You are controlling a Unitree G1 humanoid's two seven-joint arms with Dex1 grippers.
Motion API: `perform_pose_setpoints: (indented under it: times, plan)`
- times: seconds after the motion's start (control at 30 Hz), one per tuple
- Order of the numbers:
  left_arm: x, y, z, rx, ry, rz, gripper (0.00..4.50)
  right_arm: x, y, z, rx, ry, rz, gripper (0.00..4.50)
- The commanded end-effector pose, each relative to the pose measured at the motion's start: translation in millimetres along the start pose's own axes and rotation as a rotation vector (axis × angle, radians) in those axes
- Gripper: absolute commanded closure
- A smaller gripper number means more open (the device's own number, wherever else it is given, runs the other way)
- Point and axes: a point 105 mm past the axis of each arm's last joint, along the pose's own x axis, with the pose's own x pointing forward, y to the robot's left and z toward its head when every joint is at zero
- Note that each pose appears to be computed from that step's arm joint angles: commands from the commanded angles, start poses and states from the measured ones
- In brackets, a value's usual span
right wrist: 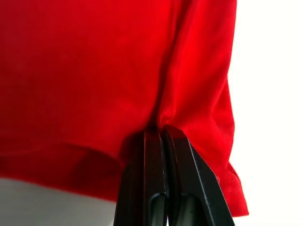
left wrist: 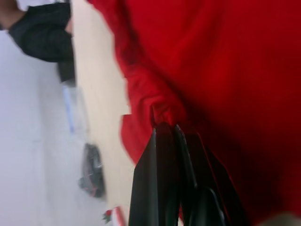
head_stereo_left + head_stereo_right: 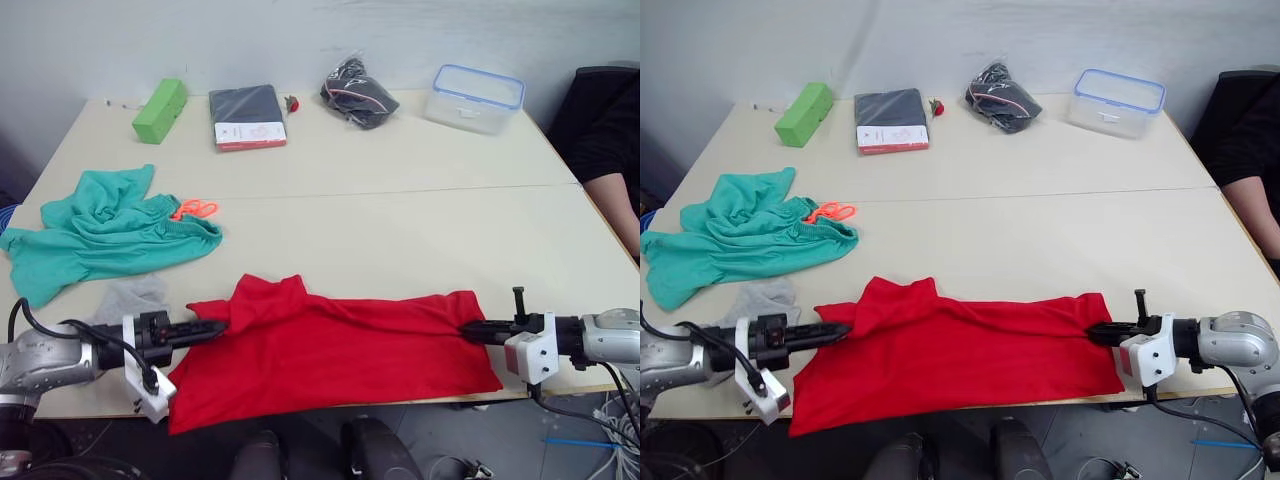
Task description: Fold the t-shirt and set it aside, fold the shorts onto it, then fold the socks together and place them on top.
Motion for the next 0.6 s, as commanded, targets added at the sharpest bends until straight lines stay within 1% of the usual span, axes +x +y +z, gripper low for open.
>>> perform_pose_setpoints:
  times: [0.03, 0.23, 0.27, 0.33, 0.37, 0.4, 0.5, 0.53, 0.6]
  plan:
    - [-4.4, -13.6, -2.6, -0.053, 0.026, -0.051, 4.48, -3.1, 4.5, -1.7, 0.011, 0.014, 0.019, 4.50]
    - [-5.5, -24.6, -13.7, -0.197, 0.099, -0.070, 4.48, -2.0, 15.2, -5.1, 0.069, 0.029, 0.056, 4.50]
    - [-5.8, -25.1, -15.2, -0.249, 0.116, -0.054, 4.50, -2.5, 15.4, -4.8, 0.080, 0.028, 0.056, 4.31]
    - [-7.6, -20.9, -19.3, -0.388, 0.155, 0.006, 4.03, -5.5, 12.9, -2.7, 0.156, 0.018, 0.055, 3.89]
    - [-9.2, -18.2, -21.2, -0.460, 0.172, 0.033, 3.81, -6.8, 9.7, 0.8, 0.170, 0.004, 0.052, 3.59]
    - [-10.5, -15.0, -21.2, -0.517, 0.175, 0.050, 3.47, -7.5, 3.2, 4.3, 0.183, -0.010, 0.031, 3.22]
    - [-15.3, -19.0, -18.5, -0.718, 0.200, -0.024, 2.57, -9.8, -21.0, 17.2, 0.279, -0.065, -0.039, 2.25]
    - [-16.8, -15.5, -18.5, -0.811, 0.212, -0.021, 2.22, -10.9, -26.3, 22.4, 0.317, -0.084, -0.040, 1.90]
    - [-17.4, 0.7, -16.7, -0.996, 0.198, 0.033, 1.57, -12.6, -36.3, 31.4, 0.387, -0.117, -0.048, 1.18]
